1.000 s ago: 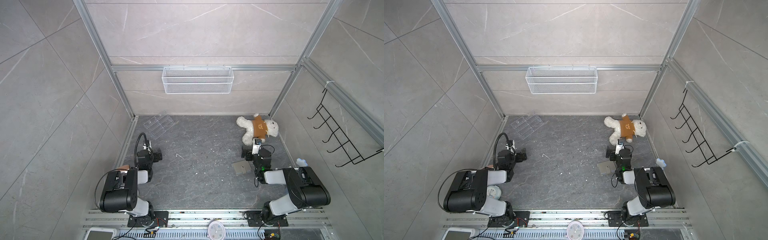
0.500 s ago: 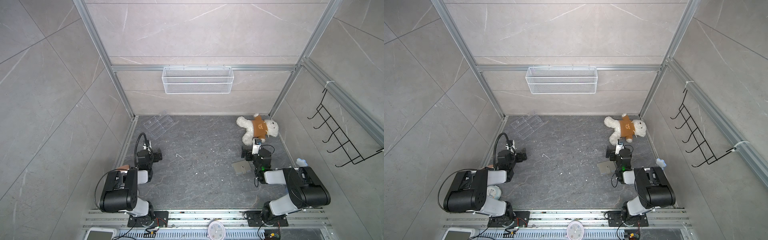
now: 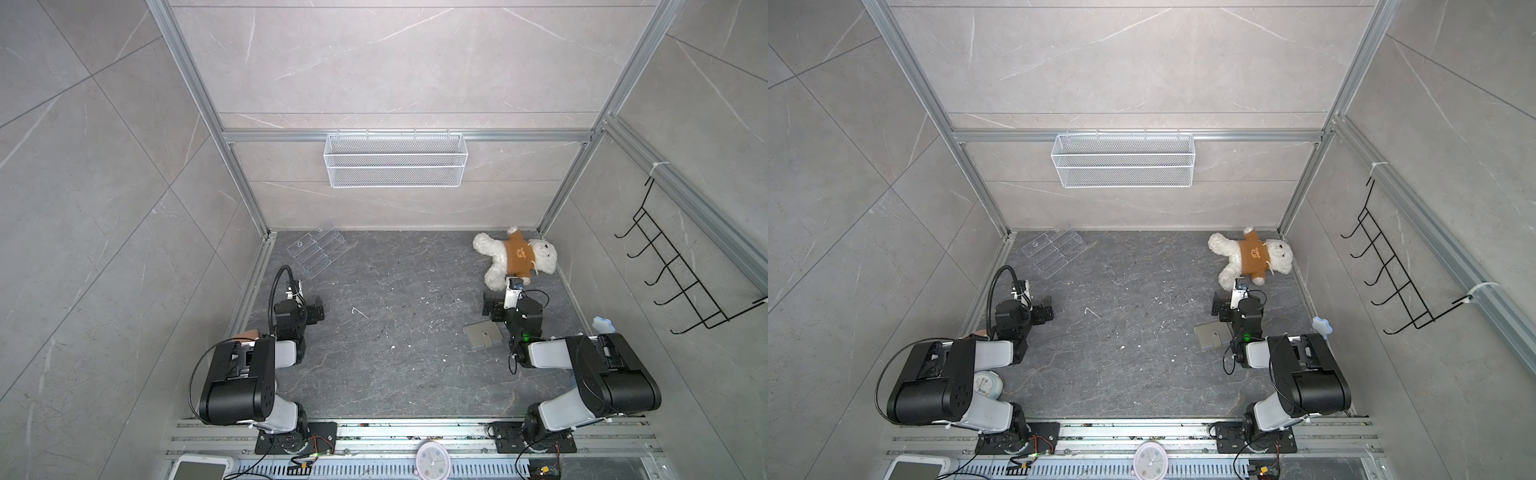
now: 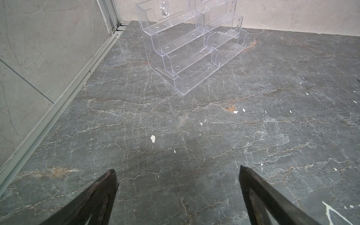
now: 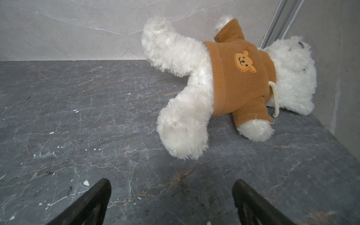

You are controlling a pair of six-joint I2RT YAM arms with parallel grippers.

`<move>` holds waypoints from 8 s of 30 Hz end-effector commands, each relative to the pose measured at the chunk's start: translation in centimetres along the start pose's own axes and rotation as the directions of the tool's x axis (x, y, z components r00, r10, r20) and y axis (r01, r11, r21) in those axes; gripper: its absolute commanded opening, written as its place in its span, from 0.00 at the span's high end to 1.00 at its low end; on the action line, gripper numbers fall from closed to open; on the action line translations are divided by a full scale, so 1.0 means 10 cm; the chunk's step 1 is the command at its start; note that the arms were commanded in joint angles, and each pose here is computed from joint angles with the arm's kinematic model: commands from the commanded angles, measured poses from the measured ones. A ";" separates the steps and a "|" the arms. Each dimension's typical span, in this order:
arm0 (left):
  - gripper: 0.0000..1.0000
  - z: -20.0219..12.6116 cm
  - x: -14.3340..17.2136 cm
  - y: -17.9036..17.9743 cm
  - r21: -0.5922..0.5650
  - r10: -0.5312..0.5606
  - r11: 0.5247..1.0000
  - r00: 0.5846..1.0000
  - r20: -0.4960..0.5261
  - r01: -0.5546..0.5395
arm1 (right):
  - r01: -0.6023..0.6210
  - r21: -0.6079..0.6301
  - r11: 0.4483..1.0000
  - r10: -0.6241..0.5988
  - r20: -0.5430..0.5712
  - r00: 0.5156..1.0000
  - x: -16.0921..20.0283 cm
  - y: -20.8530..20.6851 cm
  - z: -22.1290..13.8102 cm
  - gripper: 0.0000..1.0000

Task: Take the credit cards out of the card holder
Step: Move the card holder to the center of the table, then pick up the card holder from the center of the table, then open the button on the card holder, then place the card holder at the center of the table, then move the card holder to the center of the table.

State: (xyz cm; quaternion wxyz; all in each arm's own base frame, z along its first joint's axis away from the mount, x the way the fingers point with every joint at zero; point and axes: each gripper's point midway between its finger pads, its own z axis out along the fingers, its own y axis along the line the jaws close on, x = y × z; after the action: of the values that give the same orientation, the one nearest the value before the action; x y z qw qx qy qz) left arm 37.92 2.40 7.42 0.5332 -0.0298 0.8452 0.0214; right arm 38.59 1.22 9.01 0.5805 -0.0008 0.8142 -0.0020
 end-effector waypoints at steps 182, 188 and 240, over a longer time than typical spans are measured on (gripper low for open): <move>1.00 -1.55 0.14 -3.93 0.688 0.139 0.682 0.881 -0.453 0.247 | -0.333 -0.101 0.938 0.147 -0.752 0.642 0.76 2.02 -0.91 0.86; 1.00 -1.53 0.17 -3.89 0.671 0.132 0.700 0.878 -0.459 0.246 | -0.323 -0.071 0.944 0.164 -0.747 0.644 0.79 1.94 -0.92 1.00; 0.35 -1.40 0.20 -3.73 0.583 0.372 0.812 0.783 -0.499 -0.014 | -0.372 -0.145 0.917 0.187 -0.668 0.721 0.03 1.58 -1.03 0.48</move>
State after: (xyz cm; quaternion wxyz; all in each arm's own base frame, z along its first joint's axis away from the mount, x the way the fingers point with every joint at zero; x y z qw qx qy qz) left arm 27.33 -36.52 12.29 0.2426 0.1651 0.9282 -0.2289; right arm 29.47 16.27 10.63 0.2578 0.0489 0.9512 0.1627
